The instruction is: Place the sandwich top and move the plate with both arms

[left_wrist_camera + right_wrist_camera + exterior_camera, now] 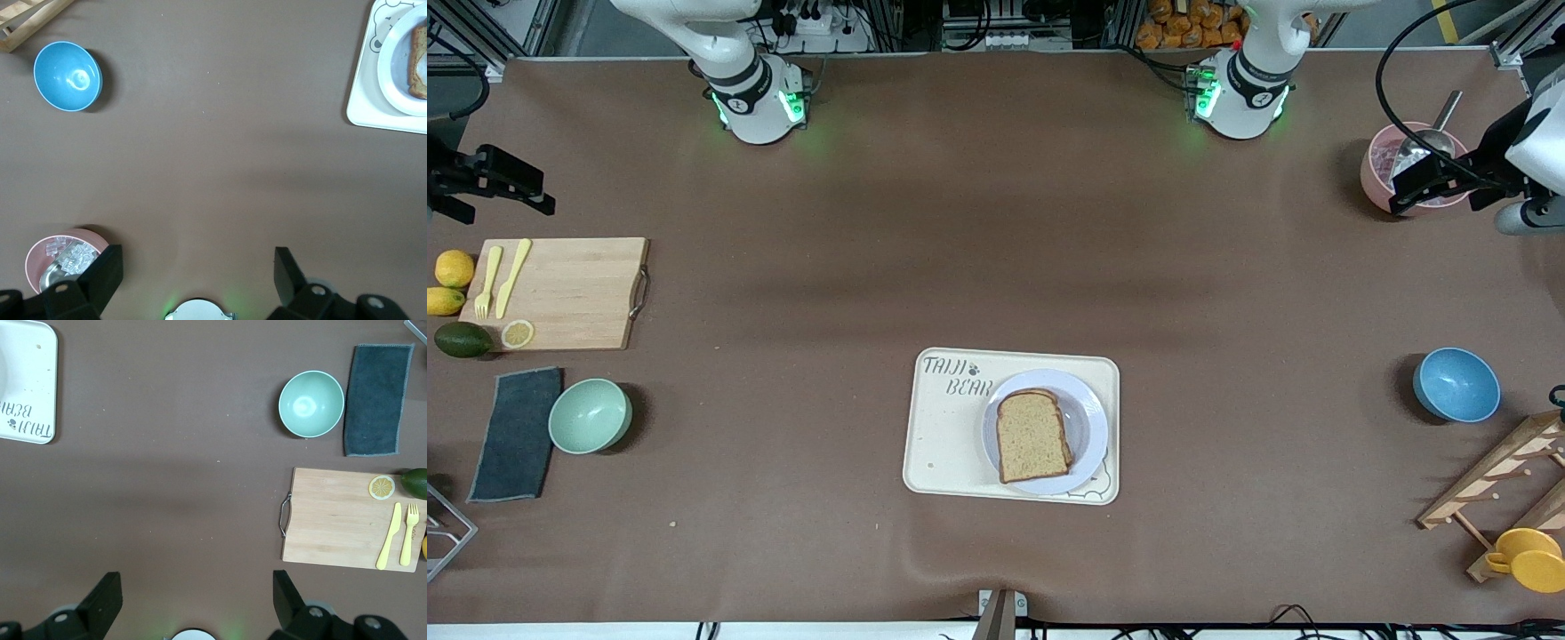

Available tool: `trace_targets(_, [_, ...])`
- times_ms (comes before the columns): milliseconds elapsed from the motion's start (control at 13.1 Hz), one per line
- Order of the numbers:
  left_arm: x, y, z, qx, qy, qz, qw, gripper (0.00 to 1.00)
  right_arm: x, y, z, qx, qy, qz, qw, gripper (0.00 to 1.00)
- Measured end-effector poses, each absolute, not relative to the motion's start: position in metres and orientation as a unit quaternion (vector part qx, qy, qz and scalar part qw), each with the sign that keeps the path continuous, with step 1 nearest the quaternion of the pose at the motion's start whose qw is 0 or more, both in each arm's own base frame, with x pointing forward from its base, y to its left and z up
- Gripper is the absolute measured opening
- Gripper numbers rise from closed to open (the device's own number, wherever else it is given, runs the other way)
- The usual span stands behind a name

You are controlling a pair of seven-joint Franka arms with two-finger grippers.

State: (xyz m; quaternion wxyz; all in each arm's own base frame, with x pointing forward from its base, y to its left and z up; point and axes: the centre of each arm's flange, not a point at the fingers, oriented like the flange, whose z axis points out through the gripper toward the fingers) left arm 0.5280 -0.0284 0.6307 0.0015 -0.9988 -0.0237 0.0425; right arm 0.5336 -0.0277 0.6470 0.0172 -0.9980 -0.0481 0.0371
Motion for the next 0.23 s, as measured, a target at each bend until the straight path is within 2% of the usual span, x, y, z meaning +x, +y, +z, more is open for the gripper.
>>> trace_targets(230, [0.5262, -0.0303, 0.6371, -0.999, -0.022, 0.035, 0.001, 1.00, 0.5336, -0.0275, 0.6470, -0.998, -0.048, 0.037, 0.017, 1.00])
